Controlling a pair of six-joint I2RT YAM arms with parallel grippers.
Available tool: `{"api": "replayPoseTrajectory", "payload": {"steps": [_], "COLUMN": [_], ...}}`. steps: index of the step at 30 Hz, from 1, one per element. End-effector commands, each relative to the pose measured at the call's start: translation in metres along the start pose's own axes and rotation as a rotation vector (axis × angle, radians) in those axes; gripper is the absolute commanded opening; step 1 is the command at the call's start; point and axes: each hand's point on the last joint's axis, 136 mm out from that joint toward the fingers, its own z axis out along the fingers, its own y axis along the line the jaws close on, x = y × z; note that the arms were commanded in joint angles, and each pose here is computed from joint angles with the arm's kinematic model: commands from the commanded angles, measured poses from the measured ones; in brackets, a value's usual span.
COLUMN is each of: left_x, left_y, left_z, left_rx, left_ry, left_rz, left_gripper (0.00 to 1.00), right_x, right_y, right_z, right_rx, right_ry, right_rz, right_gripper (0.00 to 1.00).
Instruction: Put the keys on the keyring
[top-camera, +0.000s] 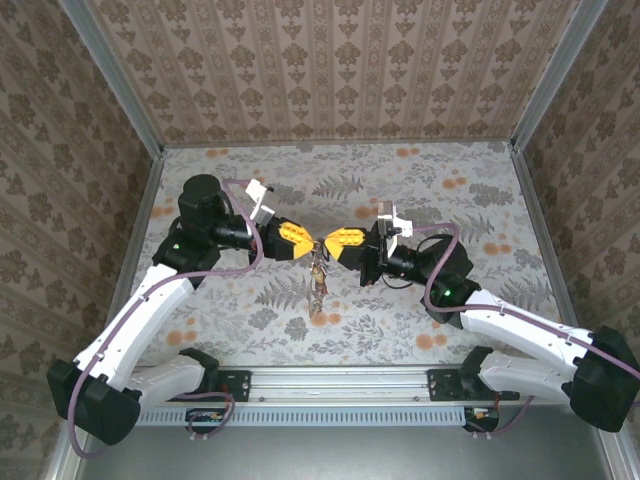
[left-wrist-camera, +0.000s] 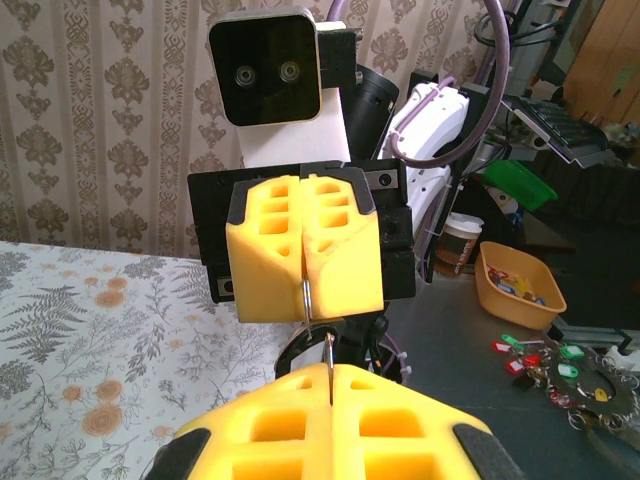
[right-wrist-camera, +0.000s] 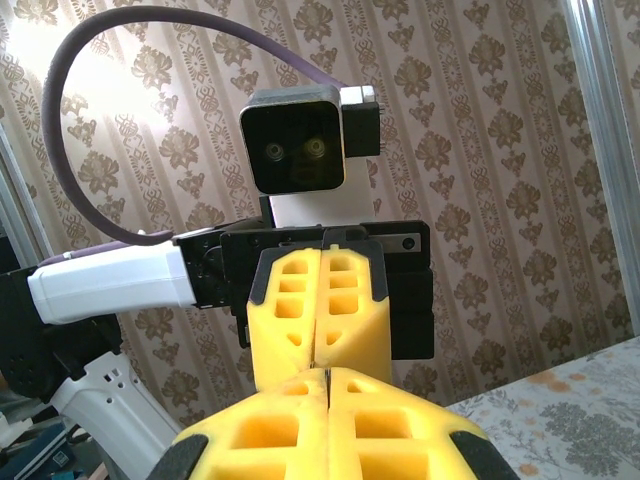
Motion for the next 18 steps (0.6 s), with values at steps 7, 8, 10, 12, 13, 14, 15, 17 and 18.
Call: {"api": "replayPoseTrajectory", "payload": {"steps": [7, 8, 10, 12, 13, 14, 15, 17, 18], "left_x": [-0.0094, -0.0095, -0.0096, -0.0096, -0.0096, -0.0099, -0.0094, -0.0095, -0.009], "left_y": [-0.0134, -0.0135, -0.0134, -0.0132, -0.0132, -0.0137, -0.0137, -0.0137, -0.0135], "left_z": [-0.0022, -0.0023, -0.0022, -0.0022, -0.0022, -0.0023, -0.0022, -0.0024, -0.0024], "left_rx": [0.027, 0.027, 0.027, 0.026, 0.026, 0.027, 0.028, 0.025, 0.025], "left_ry": [-0.014, -0.014, -0.015, -0.015, -0.015, -0.015, -0.015, -0.015, -0.015], "left_rz": [0.059, 0.059, 0.06, 0.059, 0.057, 0.057, 0.058, 0.057, 0.057], "left_gripper": [0.0, 0.0, 0.0, 0.0, 0.0, 0.0, 0.0, 0.0, 0.0], "right_x": [-0.0025, -0.0017, -0.0014, -0.0009, -0.0009, -0.0005, -0.0001, -0.0007, -0.0008], "right_y": [0.0075, 0.0082, 0.008, 0.0084, 0.0089, 0.0092, 0.0095, 0.011, 0.012], "right_z": [-0.0017, -0.0023, -0.0029, -0.0024, -0.002, -0.0019, -0.0018, -0.0019, -0.002], "right_rx": [-0.028, -0.029, -0.027, -0.029, -0.032, -0.035, -0.037, -0.044, -0.046], "right_ry": [-0.006, -0.004, -0.003, -0.003, -0.004, -0.005, -0.006, -0.006, -0.007], "right_rz": [0.003, 0.005, 0.005, 0.006, 0.007, 0.01, 0.012, 0.012, 0.012], "right_gripper": [0.0, 0.0, 0.0, 0.0, 0.0, 0.0, 0.0, 0.0, 0.0]}}
